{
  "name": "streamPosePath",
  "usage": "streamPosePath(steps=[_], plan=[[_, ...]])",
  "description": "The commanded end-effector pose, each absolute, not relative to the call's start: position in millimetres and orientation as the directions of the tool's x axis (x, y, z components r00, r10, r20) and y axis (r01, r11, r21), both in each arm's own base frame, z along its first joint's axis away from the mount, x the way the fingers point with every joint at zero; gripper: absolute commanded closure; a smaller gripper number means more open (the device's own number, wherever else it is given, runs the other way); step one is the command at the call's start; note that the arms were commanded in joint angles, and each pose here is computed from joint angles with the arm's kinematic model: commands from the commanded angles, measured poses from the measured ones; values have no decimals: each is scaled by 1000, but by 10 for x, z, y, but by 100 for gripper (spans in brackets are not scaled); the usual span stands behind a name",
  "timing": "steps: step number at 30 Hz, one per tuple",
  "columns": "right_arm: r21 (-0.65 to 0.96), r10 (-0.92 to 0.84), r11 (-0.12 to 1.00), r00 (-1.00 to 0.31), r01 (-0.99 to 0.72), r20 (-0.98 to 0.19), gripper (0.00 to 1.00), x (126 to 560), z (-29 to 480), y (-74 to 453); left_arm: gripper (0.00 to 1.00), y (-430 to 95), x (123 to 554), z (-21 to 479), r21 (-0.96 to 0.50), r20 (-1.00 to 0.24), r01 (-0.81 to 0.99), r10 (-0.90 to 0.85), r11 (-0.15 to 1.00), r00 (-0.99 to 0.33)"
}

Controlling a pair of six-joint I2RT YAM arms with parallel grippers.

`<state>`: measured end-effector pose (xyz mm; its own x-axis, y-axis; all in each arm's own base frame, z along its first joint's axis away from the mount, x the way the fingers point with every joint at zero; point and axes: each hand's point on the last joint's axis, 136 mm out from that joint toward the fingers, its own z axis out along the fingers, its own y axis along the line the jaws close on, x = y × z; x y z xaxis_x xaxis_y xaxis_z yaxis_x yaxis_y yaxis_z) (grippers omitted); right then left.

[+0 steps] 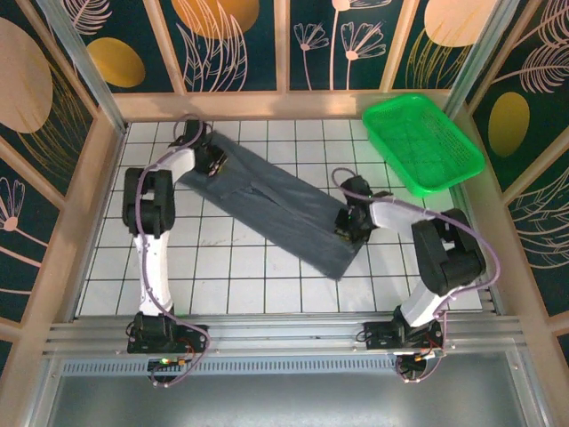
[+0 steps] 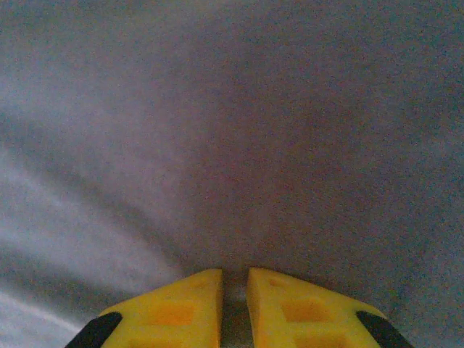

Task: Fold and stack the t-shirts

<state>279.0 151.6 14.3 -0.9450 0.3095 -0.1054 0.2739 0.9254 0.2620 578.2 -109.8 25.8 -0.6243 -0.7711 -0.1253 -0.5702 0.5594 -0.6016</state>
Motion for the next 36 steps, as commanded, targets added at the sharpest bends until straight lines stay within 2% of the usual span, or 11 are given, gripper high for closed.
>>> streamPosePath(steps=[1, 5, 10, 14, 18, 21, 24, 27, 31, 36], plan=[[235, 386, 881, -911, 411, 148, 80, 1965, -91, 1691, 74, -1811, 5961, 98, -654, -88, -472, -678, 592, -730], [334, 374, 832, -893, 442, 251, 79, 1631, -51, 2163, 75, -2655, 6251, 204, -767, -71, -347, -609, 540, -790], [410, 384, 770, -868, 489, 314, 76, 1492, 96, 2594, 76, -3158, 6392, 269, -852, -51, -270, -583, 449, -811], [463, 386, 748, -879, 476, 279, 68, 1635, 285, 2782, 67, -3225, 6462, 639, -894, -104, -176, -574, 412, -812], [469, 367, 792, -919, 391, 145, 57, 1869, 630, 2786, 47, -3121, 6501, 1399, -885, -249, -65, -586, 461, -771], [424, 356, 838, -933, 344, 52, 51, 1958, 851, 2622, 44, -2960, 6342, 1896, -861, -320, -42, -604, 507, -730], [364, 342, 876, -939, 316, -8, 48, 1921, 912, 2348, 45, -2794, 5940, 2052, -817, -346, -74, -587, 572, -732], [271, 325, 912, -945, 307, -23, 48, 1741, 788, 1991, 48, -2695, 5301, 1847, -765, -298, -127, -522, 632, -799], [224, 276, 937, -961, 266, -13, 47, 1470, 654, 1738, 50, -2528, 4091, 1232, -593, -198, -154, -328, 790, -924], [230, 186, 954, -981, 193, 52, 46, 1230, 386, 1766, 53, -2190, 2529, 611, -472, 22, -164, -174, 866, -984]])
